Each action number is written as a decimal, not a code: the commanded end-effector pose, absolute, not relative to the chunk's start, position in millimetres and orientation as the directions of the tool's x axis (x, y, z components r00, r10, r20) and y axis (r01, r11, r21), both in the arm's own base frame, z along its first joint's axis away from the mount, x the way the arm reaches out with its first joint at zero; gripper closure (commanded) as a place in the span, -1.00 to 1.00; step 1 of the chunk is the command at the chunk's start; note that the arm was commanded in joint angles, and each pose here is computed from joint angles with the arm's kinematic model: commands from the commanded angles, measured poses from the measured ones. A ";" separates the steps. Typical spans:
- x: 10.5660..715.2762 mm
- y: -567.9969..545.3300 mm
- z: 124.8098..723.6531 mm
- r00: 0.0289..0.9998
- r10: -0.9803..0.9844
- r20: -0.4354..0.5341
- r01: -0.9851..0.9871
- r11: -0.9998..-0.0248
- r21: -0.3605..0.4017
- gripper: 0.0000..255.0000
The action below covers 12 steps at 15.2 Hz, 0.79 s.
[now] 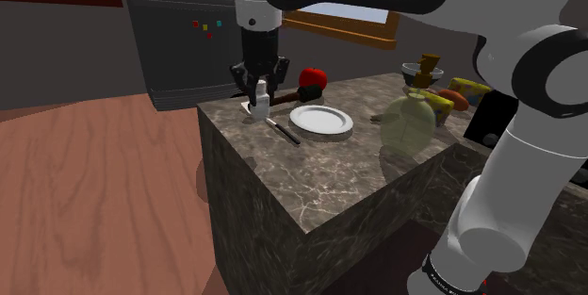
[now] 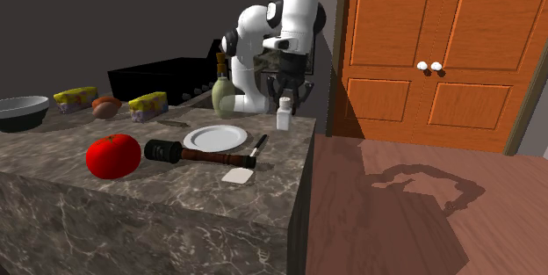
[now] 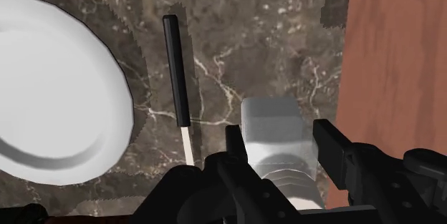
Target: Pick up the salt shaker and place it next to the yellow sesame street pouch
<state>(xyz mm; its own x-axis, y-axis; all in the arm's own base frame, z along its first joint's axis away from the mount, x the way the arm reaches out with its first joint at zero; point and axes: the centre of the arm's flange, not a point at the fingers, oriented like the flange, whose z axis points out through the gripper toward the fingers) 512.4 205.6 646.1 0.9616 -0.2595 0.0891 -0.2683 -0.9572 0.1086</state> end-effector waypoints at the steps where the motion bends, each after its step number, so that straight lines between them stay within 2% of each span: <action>1: 513.4 205.2 656.8 0.962 -0.260 0.089 -0.269 -0.957 0.109 1.00; 12: 513.4 205.2 714.9 0.962 -0.260 0.089 -0.269 -0.957 0.109 1.00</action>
<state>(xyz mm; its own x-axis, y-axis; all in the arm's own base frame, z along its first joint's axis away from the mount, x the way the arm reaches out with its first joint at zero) 512.5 204.7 709.3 0.9617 -0.2593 0.0892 -0.2682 -0.9572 0.1088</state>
